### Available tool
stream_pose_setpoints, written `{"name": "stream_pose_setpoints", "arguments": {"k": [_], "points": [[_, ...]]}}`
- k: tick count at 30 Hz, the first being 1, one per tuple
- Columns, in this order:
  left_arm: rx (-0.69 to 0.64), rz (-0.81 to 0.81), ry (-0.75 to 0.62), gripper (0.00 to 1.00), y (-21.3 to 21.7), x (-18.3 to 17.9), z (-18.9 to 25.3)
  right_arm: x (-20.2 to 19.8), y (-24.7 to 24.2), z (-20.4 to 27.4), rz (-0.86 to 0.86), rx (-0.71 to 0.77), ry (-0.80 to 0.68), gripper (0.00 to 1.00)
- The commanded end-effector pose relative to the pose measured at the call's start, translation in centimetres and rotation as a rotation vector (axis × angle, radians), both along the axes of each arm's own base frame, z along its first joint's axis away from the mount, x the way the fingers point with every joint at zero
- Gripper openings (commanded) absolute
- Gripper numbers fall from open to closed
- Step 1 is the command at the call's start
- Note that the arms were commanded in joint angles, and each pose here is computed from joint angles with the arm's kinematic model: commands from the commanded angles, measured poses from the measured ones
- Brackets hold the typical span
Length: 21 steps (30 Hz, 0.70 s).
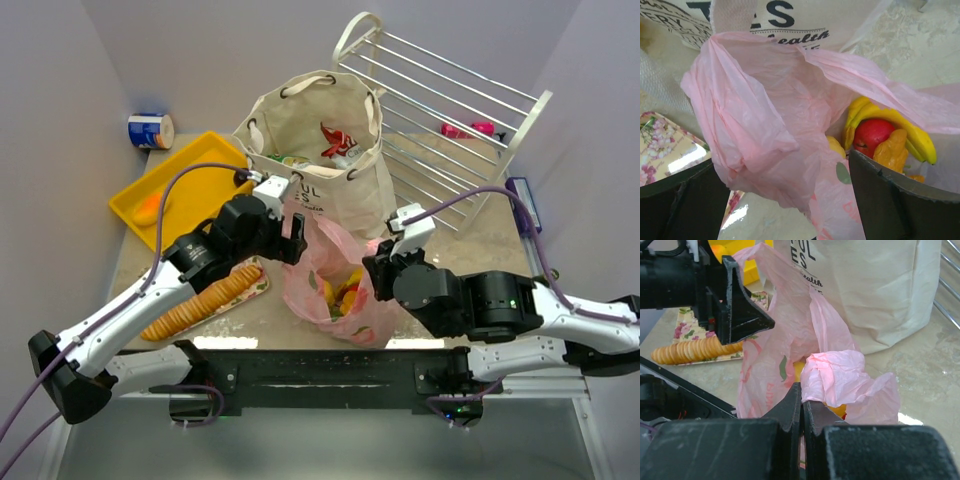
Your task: Place the mixed food into the grocery bags and tie them
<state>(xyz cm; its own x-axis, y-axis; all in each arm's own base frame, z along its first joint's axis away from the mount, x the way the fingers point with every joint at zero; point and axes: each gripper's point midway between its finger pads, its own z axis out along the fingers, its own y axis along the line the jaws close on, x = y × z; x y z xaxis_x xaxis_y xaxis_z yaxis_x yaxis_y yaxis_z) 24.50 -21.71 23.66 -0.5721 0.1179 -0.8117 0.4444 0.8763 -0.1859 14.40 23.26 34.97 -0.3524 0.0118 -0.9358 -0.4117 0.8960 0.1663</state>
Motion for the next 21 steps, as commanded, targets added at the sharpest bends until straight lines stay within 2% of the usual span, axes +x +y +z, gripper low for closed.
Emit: {"name": "stream_pose_setpoints", "arguments": {"k": [1, 3, 6, 7, 8, 11, 12, 15, 17, 20, 21], "points": [[-0.109, 0.041, -0.112, 0.94, -1.0, 2.1, 2.8, 0.3, -0.3, 0.8, 0.002, 0.054, -0.011, 0.00], [-0.131, 0.063, -0.160, 0.91, -0.8, 2.6, 3.8, 0.8, -0.9, 0.5, -0.017, 0.053, -0.010, 0.00], [-0.143, 0.092, -0.210, 0.79, -0.6, 3.5, 4.7, 1.6, -1.2, 0.0, -0.029, 0.041, -0.014, 0.00], [-0.140, 0.102, -0.218, 0.70, -0.4, 3.7, 4.8, 1.9, -1.2, 0.0, -0.028, 0.035, -0.021, 0.00], [-0.139, 0.119, -0.238, 0.66, -0.2, 4.0, 5.0, 2.6, -1.5, -0.2, -0.049, 0.029, -0.021, 0.00], [-0.140, 0.134, -0.291, 0.37, 0.1, 4.6, 5.6, 3.9, -0.7, -0.8, -0.035, 0.010, -0.016, 0.00], [-0.134, 0.154, -0.317, 0.22, 0.8, 4.7, 6.1, 4.4, -0.5, -0.9, -0.027, -0.009, -0.025, 0.00], [-0.108, 0.230, -0.392, 0.05, 3.1, 4.7, 8.2, 6.3, 0.2, -0.7, -0.038, -0.037, -0.048, 0.00], [-0.118, 0.259, -0.452, 0.02, 4.8, 3.9, 10.9, 8.2, -0.5, -0.5, -0.093, -0.082, -0.058, 0.00], [-0.109, 0.148, -0.547, 0.00, 5.5, 1.7, 15.2, 9.7, -2.6, 4.0, -0.160, -0.092, -0.126, 0.00], [-0.076, 0.122, -0.583, 0.00, 6.2, 1.0, 16.3, 9.6, -3.4, 7.5, -0.164, -0.060, -0.179, 0.00]]}}
